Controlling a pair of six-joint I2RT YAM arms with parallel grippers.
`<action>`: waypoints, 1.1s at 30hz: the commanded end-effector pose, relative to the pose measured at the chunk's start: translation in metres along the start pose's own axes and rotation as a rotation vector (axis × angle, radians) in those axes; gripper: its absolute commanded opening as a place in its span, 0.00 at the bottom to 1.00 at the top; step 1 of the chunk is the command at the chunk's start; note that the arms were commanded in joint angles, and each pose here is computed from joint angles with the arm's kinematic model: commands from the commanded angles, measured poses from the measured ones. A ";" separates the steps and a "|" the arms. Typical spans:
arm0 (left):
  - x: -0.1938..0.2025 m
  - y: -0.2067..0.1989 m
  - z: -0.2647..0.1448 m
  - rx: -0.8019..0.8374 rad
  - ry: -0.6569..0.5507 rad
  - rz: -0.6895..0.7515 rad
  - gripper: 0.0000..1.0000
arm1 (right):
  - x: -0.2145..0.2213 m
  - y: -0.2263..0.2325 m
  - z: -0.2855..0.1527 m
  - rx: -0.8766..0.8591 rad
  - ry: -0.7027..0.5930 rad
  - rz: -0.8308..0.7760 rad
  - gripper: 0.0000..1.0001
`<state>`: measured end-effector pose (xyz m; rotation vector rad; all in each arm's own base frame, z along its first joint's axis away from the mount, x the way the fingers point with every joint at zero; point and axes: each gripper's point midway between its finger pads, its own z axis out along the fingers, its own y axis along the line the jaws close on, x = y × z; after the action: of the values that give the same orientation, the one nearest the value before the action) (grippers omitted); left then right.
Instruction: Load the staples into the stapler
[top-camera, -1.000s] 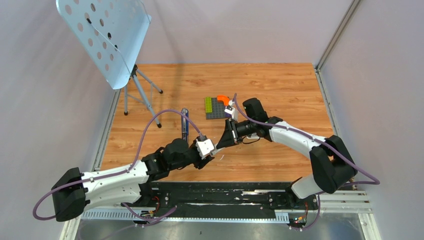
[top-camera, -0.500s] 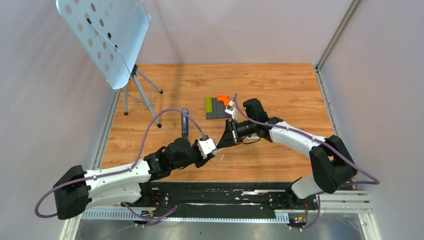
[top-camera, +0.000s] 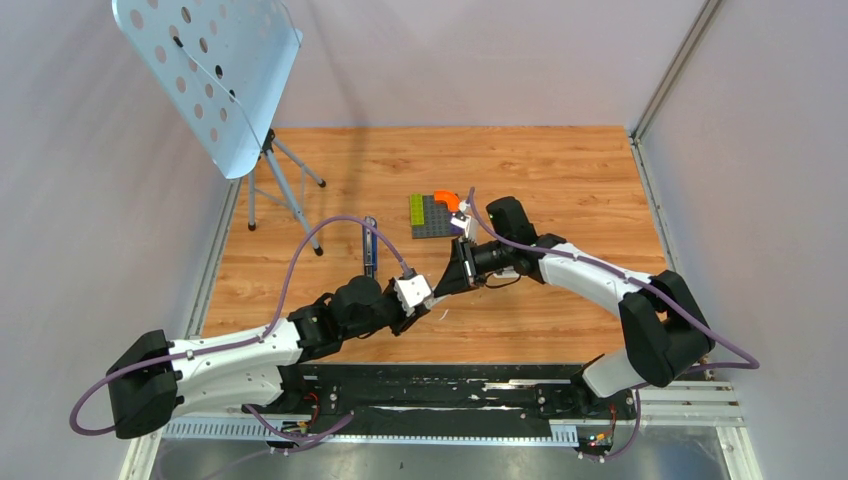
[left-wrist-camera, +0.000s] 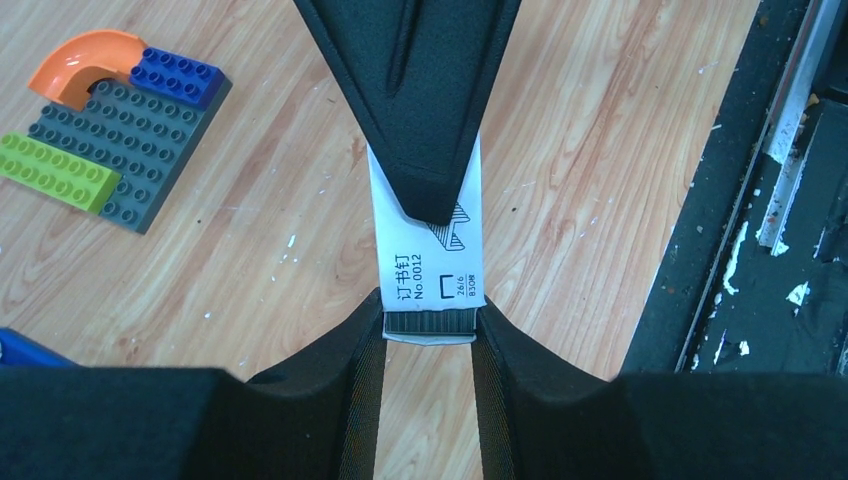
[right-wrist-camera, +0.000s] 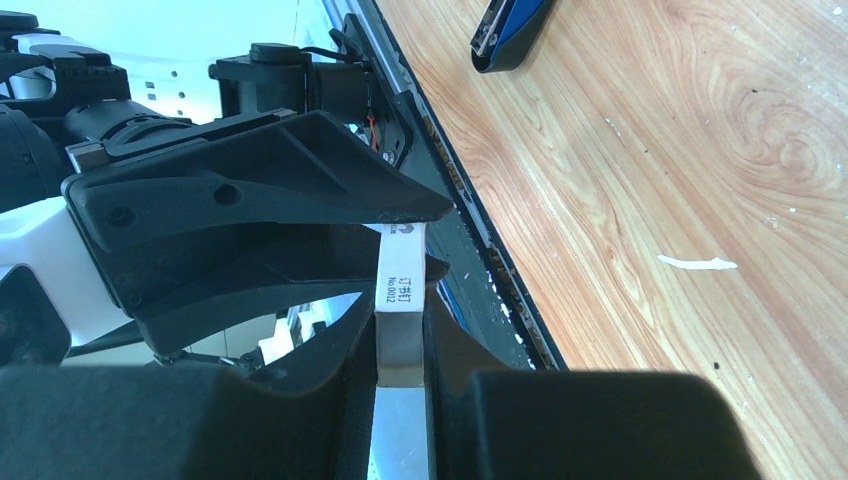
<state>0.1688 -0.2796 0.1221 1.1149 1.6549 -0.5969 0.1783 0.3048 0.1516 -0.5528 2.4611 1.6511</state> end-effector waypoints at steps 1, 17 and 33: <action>0.001 0.003 0.001 -0.033 -0.001 -0.025 0.25 | -0.001 -0.007 -0.008 0.024 -0.019 0.006 0.18; 0.010 0.005 0.001 -0.054 0.005 -0.048 0.25 | -0.002 -0.012 -0.023 0.027 -0.043 0.009 0.21; 0.020 0.002 0.003 -0.040 0.039 -0.056 0.26 | -0.007 -0.014 -0.026 0.047 -0.044 -0.005 0.25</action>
<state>0.1708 -0.2811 0.1185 1.0611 1.6774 -0.6069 0.1878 0.2860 0.1518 -0.5141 2.4564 1.6242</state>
